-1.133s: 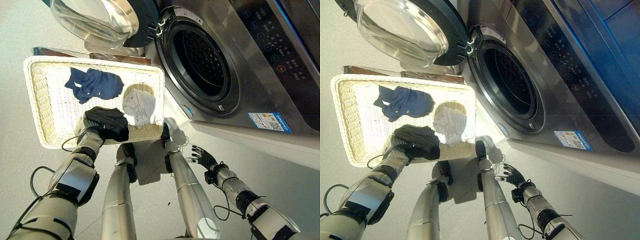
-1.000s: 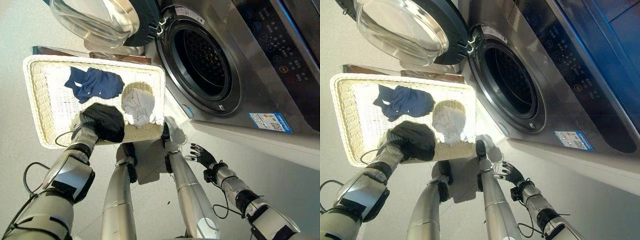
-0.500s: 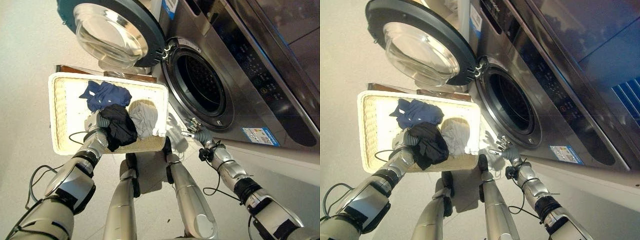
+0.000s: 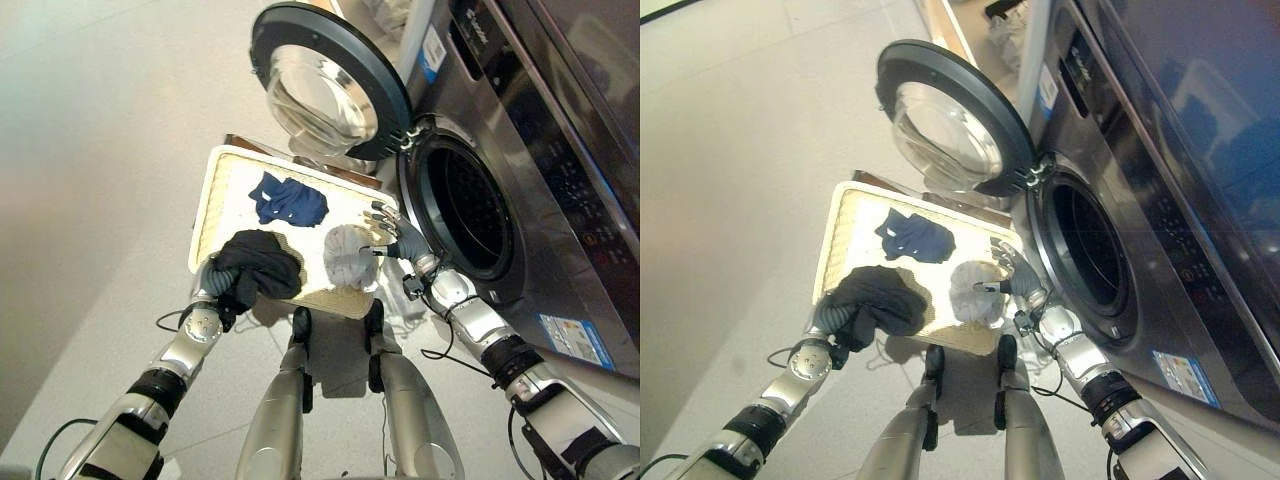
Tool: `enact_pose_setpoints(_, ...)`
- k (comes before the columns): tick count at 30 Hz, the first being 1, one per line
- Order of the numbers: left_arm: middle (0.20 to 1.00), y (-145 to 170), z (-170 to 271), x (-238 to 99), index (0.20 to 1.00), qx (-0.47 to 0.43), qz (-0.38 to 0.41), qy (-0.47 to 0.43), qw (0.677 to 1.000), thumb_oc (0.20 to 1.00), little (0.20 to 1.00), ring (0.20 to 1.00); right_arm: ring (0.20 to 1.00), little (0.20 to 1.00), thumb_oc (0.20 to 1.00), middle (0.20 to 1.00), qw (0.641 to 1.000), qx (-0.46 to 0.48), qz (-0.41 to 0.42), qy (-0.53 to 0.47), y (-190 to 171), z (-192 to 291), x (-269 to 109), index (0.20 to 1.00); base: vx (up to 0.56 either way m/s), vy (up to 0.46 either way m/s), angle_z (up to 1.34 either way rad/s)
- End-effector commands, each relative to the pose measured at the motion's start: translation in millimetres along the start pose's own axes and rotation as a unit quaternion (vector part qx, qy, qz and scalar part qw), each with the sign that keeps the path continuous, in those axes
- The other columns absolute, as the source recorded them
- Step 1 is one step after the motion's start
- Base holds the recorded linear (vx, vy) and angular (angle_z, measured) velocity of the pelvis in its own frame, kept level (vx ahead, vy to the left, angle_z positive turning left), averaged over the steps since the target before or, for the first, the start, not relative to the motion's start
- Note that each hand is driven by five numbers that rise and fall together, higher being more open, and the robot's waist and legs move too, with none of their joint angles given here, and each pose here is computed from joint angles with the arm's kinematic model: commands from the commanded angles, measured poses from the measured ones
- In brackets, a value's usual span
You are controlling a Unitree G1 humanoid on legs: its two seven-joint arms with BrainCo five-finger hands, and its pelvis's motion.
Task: Put the clothes into the washing machine.
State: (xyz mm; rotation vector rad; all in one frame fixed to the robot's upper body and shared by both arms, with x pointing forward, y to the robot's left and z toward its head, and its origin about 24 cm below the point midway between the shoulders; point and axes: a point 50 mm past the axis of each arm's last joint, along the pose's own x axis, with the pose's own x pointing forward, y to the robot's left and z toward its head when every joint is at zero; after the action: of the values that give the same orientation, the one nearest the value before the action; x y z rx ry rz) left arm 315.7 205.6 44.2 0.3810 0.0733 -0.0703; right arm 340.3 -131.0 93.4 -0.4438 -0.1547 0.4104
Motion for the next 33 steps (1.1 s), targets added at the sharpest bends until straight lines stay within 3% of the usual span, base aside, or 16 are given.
enact_pose_setpoints(1, 0.200, -15.3, 56.6, 3.6, 0.200, -0.084, -0.115, -0.127, 0.982, 0.200, 0.200, 0.200, 1.000, 1.000, 1.000, 1.000, 0.995, -0.042, 0.066, -0.054, 13.8, 23.0, -0.8, 1.000, 0.01, 0.001, 0.13)
enact_pose_setpoints(6, 0.200, -32.9, 82.7, -1.0, 0.200, -0.105, -0.253, -0.173, 0.946, 0.200, 0.200, 0.200, 1.000, 1.000, 1.000, 1.000, 0.978, -0.119, 0.158, -0.059, 32.5, 26.5, 0.8, 1.000, 0.00, 0.001, 0.02)
enact_pose_setpoints(10, 0.200, -38.7, 95.2, -2.3, 0.200, -0.088, -0.302, -0.182, 0.932, 0.200, 0.200, 0.200, 1.000, 1.000, 1.000, 1.000, 0.965, -0.135, 0.218, -0.052, 39.8, 28.8, 1.0, 1.000, 0.00, -0.017, -0.01)
enact_pose_setpoints(20, 0.200, -51.3, 103.9, -5.7, 0.200, -0.095, -0.370, -0.174, 0.908, 0.200, 0.200, 0.200, 1.000, 1.000, 1.000, 1.000, 0.957, -0.062, 0.281, -0.021, 53.1, 25.2, -0.4, 1.000, 0.00, -0.025, -0.01)
enact_pose_setpoints(22, 0.200, -57.5, 102.4, -7.9, 0.200, -0.103, -0.386, -0.166, 0.902, 0.200, 0.200, 0.200, 1.000, 1.000, 1.000, 1.000, 0.957, -0.010, 0.288, -0.010, 59.0, 22.8, -1.6, 1.000, 0.00, -0.019, -0.01)
enact_pose_setpoints(23, 0.200, -63.0, 100.3, -8.9, 0.200, -0.113, -0.395, -0.158, 0.898, 0.200, 0.200, 0.200, 0.630, 0.630, 0.630, 0.630, 0.956, 0.046, 0.289, -0.001, 64.2, 20.9, -2.4, 0.630, 0.00, -0.023, -0.03)
enact_pose_setpoints(24, 0.200, -64.3, 99.3, -9.1, 0.200, -0.118, -0.396, -0.155, 0.897, 0.200, 0.200, 0.200, 0.564, 0.564, 0.564, 0.564, 0.956, 0.061, 0.287, 0.001, 65.2, 20.1, -2.8, 0.564, 0.00, -0.015, -0.04)
enact_pose_setpoints(25, 0.200, -67.0, 96.2, -9.4, 0.200, -0.118, -0.396, -0.150, 0.898, 0.200, 0.200, 0.200, 0.294, 0.294, 0.294, 0.294, 0.956, 0.086, 0.282, 0.002, 67.1, 18.3, -3.4, 0.294, 0.00, 0.000, 0.00)
enact_pose_setpoints(26, 0.200, -69.5, 92.5, -9.0, 0.200, -0.115, -0.392, -0.143, 0.902, 0.200, 0.200, 0.200, 0.200, 0.200, 0.200, 0.200, 0.955, 0.118, 0.274, 0.003, 69.9, 16.8, -3.5, 0.200, 0.00, 0.003, -0.05)
enact_pose_setpoints(31, 0.200, -71.1, 77.0, -5.2, 0.200, -0.128, -0.347, -0.115, 0.922, 0.200, 0.200, 0.200, 0.200, 0.200, 0.200, 0.200, 0.948, 0.201, 0.244, 0.025, 76.8, 5.9, -7.4, 0.200, 0.01, 0.029, -0.09)
enact_pose_setpoints(32, 0.363, -69.9, 72.0, -4.0, 0.363, -0.133, -0.332, -0.107, 0.928, 0.363, 0.363, 0.363, 0.200, 0.200, 0.200, 0.200, 0.947, 0.220, 0.233, 0.034, 77.6, 2.0, -8.8, 0.200, 0.00, 0.013, -0.15)
enact_pose_setpoints(33, 0.363, -69.9, 72.0, -4.0, 0.363, -0.133, -0.332, -0.107, 0.928, 0.363, 0.363, 0.363, 0.200, 0.200, 0.200, 0.200, 0.947, 0.220, 0.233, 0.034, 77.6, 2.0, -8.8, 0.200, 0.01, 0.015, -0.15)
